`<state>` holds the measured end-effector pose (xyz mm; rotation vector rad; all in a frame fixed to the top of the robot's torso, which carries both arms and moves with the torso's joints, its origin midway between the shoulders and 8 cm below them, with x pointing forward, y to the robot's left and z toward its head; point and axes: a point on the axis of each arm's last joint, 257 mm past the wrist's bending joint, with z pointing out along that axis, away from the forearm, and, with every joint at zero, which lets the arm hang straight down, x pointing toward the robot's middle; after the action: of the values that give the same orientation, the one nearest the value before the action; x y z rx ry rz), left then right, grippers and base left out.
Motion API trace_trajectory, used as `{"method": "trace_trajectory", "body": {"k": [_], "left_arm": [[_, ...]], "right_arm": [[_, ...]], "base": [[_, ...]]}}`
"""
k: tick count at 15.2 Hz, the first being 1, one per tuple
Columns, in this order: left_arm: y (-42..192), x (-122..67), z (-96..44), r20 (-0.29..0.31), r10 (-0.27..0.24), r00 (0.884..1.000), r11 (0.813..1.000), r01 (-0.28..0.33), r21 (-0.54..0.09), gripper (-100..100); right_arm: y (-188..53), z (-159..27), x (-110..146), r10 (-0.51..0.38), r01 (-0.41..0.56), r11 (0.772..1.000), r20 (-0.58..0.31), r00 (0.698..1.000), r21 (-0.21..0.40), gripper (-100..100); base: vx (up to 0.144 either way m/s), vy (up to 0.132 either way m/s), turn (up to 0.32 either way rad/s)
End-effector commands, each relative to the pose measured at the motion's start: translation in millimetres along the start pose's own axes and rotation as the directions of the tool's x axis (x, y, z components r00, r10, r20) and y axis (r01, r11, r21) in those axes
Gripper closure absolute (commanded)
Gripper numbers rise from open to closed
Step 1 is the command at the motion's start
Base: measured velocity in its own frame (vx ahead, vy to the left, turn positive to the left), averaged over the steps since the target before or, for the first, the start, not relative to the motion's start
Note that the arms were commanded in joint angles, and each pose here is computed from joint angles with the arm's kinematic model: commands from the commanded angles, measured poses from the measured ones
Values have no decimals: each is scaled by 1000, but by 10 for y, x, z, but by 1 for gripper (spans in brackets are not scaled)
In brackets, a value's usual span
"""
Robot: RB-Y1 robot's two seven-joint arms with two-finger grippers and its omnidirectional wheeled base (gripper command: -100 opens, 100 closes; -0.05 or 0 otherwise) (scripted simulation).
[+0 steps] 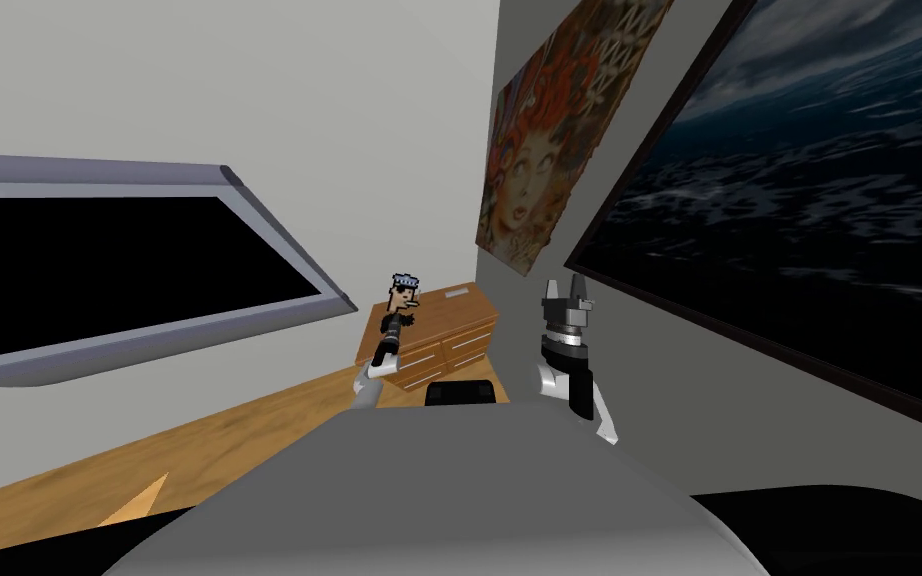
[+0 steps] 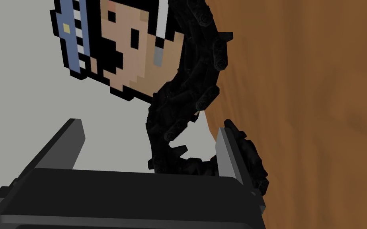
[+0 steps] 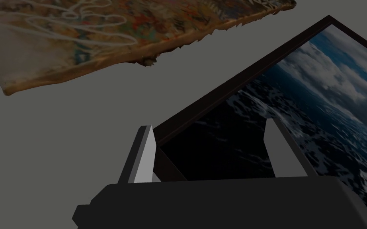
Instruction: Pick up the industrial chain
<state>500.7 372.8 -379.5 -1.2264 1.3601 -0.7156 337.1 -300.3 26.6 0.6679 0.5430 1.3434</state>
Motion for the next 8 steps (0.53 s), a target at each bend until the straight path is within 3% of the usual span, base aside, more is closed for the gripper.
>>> {"method": "trace_trajectory", "body": {"k": [1, 6, 7, 8], "left_arm": [[15, -100, 40, 23, -4, 1000, 1000, 4, -5, -100], [53, -321, 120, 75, -17, 997, 1000, 18, -18, -100], [47, -279, 104, 63, -14, 998, 1000, 15, -15, -100], [48, -291, 109, 66, -14, 998, 1000, 15, -15, 100]], "right_arm": [[0, 0, 0, 0, 0, 1000, 0, 1000, 0, 0], [0, 1, 1, 0, 0, 1000, 0, 1000, 0, 0], [0, 1, 1, 0, 0, 1000, 0, 1000, 0, 0], [0, 0, 0, 0, 0, 1000, 0, 1000, 0, 0]], "base": [[8, 9, -139], [-28, 30, -194], [-21, 22, -55], [-7, 9, -2]]}}
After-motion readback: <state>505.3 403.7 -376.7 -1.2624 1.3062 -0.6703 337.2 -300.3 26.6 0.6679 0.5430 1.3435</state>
